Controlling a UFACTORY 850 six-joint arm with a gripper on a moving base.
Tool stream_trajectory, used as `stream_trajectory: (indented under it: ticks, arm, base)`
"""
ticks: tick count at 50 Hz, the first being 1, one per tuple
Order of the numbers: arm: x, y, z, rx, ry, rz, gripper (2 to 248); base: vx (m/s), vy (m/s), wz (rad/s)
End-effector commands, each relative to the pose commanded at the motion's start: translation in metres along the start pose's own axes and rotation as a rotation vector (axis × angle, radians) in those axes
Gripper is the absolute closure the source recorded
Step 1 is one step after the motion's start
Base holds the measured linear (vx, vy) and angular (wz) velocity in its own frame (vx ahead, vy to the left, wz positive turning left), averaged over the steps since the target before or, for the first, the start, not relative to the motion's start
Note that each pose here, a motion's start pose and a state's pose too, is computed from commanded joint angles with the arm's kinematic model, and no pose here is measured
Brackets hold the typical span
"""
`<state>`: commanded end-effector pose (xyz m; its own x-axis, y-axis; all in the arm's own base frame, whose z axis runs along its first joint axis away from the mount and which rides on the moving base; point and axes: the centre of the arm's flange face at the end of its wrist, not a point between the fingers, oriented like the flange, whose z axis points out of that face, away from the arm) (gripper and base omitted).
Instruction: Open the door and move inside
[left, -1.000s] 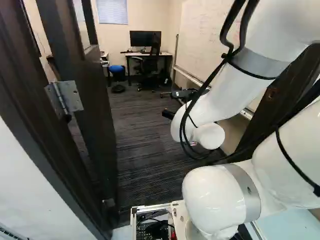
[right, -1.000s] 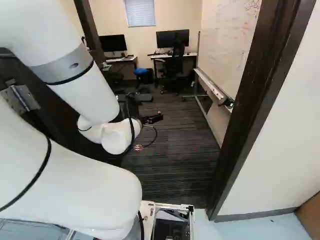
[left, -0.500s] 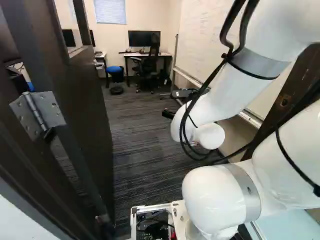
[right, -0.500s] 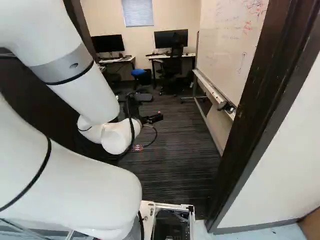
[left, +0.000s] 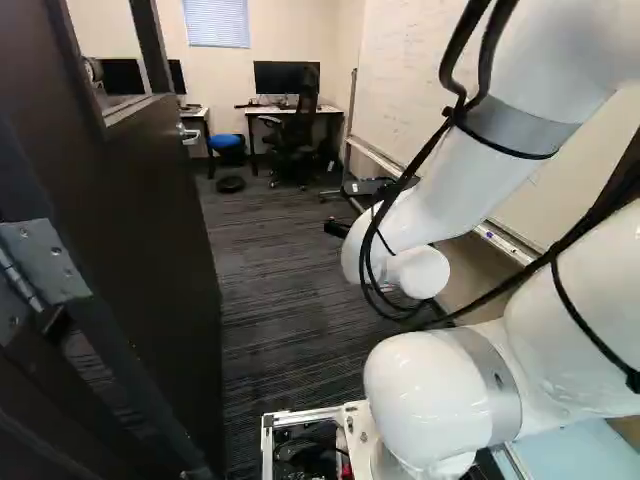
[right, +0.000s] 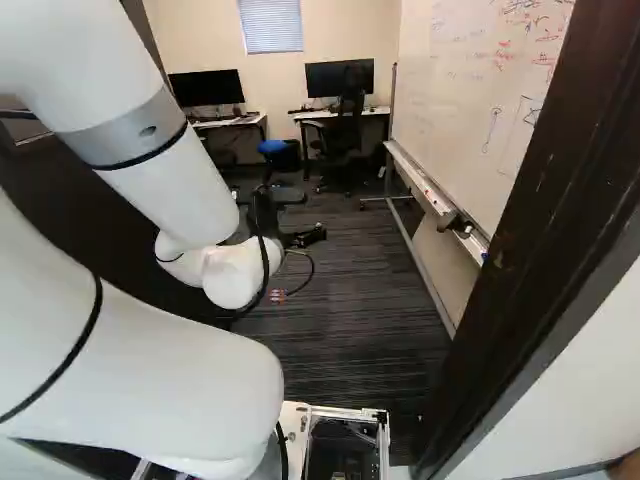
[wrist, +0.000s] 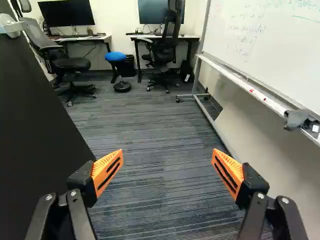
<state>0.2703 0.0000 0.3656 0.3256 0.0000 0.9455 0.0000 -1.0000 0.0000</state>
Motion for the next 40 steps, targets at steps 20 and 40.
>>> stream_trajectory:
  ticks: [20,40]
  arm:
    - [0.0,0.0,0.0,0.0,0.0,0.0,3]
    - [0.0,0.0,0.0,0.0,0.0,0.0,3]
  base:
    - [0.129,-0.006,-0.009]
    - [0.146,0.005,-0.015]
